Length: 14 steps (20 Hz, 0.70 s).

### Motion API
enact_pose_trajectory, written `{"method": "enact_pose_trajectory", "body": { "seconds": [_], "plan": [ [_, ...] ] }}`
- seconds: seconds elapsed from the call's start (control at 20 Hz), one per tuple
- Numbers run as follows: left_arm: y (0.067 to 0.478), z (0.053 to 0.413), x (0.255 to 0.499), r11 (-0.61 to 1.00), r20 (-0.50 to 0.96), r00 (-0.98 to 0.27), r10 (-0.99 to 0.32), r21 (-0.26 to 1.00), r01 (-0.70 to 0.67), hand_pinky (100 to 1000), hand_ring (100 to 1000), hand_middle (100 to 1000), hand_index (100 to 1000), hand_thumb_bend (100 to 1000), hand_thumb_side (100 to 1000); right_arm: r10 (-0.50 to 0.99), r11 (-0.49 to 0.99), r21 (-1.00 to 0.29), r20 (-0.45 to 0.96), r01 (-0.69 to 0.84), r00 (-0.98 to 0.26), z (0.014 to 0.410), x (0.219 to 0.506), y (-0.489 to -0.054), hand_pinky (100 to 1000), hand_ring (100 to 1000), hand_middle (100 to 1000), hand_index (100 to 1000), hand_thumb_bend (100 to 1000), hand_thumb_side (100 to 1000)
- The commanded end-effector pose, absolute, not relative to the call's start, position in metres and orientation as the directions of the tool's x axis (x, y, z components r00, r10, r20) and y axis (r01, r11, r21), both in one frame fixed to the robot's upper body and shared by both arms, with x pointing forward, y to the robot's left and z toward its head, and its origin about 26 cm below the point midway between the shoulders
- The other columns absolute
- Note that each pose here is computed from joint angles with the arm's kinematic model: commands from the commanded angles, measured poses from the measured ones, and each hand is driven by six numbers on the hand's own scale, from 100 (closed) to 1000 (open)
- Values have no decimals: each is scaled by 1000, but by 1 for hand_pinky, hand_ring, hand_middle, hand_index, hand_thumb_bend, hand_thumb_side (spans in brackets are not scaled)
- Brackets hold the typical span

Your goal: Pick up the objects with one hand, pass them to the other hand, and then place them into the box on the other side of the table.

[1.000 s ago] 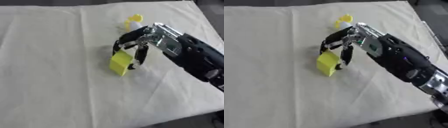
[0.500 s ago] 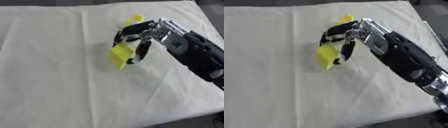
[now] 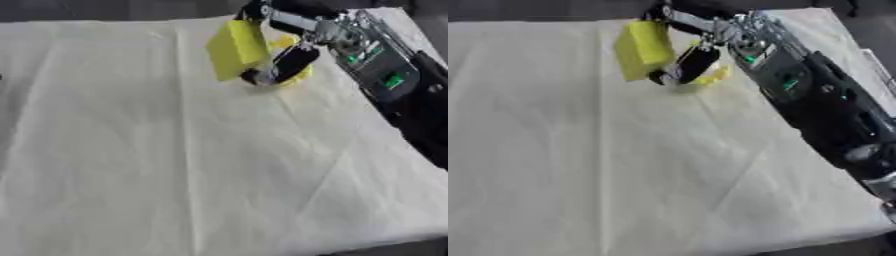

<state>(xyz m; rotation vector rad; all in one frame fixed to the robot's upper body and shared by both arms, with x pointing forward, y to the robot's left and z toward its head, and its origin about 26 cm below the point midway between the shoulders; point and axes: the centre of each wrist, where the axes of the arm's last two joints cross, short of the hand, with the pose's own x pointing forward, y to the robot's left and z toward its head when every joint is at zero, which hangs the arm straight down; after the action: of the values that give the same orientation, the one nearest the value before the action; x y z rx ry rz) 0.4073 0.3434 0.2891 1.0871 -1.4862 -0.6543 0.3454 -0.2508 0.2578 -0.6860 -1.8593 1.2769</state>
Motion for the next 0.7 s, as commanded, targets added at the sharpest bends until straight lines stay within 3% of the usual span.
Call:
{"method": "enact_pose_trajectory", "body": {
  "seconds": [0.05, 0.25, 0.3, 0.35, 0.7],
  "plan": [
    [332, 310, 403, 424, 438, -21, -899, 857, -292, 786, 780, 778, 816, 193, 474, 770, 462, -885, 372, 51, -518, 260, 347, -245, 714, 544, 293, 481, 100, 100],
    [305, 322, 400, 431, 412, -128, -902, 864, -261, 781, 778, 784, 826, 219, 464, 738, 571, -820, 500, 26, -453, 249, 354, -233, 690, 532, 289, 480, 100, 100],
    [296, 325, 399, 429, 399, -164, -902, 868, -248, 782, 778, 784, 828, 284, 474, 728, 593, -805, 529, 11, -436, 245, 356, -231, 686, 530, 289, 479, 100, 100],
    [288, 328, 397, 427, 387, -197, -901, 873, -236, 783, 779, 785, 830, 232, 458, 718, 611, -792, 554, -1, -421, 243, 358, -228, 684, 529, 287, 479, 100, 100],
    [239, 344, 384, 394, 317, -370, -873, 906, -152, 794, 790, 798, 849, 289, 459, 669, 673, -738, 631, -38, -393, 234, 368, -213, 701, 523, 284, 475, 100, 100]
  ]
}}
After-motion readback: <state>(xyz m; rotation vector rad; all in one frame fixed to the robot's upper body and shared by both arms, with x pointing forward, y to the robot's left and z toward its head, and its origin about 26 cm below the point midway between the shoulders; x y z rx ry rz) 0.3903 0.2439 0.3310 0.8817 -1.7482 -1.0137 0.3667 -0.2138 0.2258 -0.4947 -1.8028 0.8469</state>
